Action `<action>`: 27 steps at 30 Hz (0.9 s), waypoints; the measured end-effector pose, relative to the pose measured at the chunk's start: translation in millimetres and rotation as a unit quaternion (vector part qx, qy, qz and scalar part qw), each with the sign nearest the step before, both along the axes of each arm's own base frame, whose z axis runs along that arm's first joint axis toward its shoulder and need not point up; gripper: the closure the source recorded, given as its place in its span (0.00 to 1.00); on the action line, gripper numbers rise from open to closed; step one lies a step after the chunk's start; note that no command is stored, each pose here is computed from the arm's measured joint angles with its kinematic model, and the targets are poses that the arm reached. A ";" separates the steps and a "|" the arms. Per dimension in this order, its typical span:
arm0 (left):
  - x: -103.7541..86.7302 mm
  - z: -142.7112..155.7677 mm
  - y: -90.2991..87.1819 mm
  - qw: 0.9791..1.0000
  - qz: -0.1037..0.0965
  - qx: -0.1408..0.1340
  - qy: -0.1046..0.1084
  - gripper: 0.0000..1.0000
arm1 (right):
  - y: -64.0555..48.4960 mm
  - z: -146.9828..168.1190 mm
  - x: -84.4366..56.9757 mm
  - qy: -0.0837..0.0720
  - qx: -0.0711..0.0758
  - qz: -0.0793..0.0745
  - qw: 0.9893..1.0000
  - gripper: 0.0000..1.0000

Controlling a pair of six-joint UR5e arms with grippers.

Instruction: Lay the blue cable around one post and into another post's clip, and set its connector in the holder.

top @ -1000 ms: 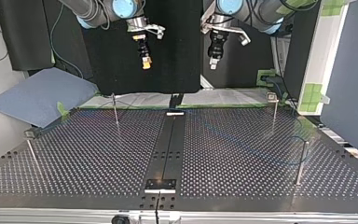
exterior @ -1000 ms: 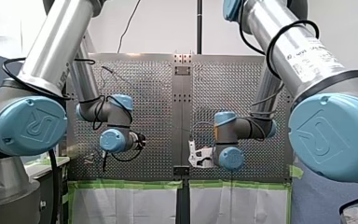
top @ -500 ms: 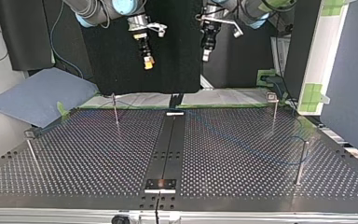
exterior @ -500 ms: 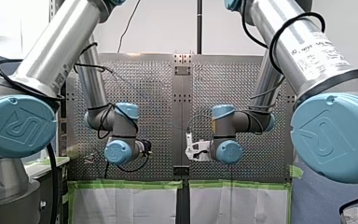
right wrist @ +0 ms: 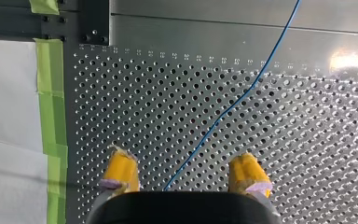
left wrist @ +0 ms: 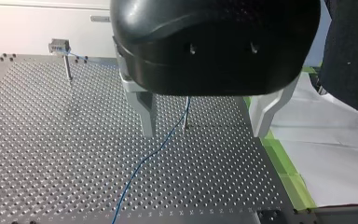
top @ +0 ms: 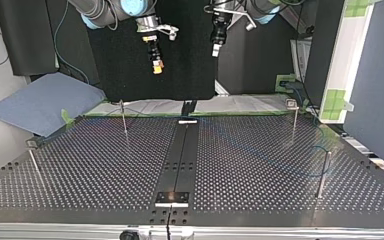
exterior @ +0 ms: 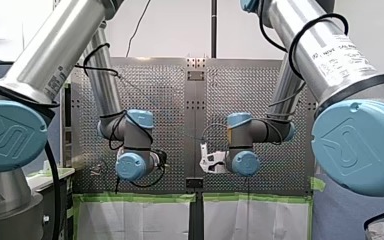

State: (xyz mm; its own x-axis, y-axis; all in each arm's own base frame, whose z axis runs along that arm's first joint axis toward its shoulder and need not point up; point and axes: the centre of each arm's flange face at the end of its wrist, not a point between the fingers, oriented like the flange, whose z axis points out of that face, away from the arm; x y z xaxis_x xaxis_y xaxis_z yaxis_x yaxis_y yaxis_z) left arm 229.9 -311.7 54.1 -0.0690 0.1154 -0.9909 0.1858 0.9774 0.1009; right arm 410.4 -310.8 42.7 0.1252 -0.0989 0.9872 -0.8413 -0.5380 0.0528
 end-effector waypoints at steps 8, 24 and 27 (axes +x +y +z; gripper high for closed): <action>-18.7 0.6 -9.0 1.000 -0.004 -0.003 -0.003 0.00 | 0.8 -0.8 -0.2 0.002 0.002 0.001 1.000 0.02; -18.9 2.8 -10.3 1.000 0.005 -0.022 -0.011 0.00 | 3.6 -2.3 -0.7 0.008 0.010 0.003 1.000 0.02; -18.6 3.1 -10.5 1.000 0.006 -0.025 -0.012 0.00 | 3.6 -2.4 -0.7 0.008 0.010 0.003 1.000 0.02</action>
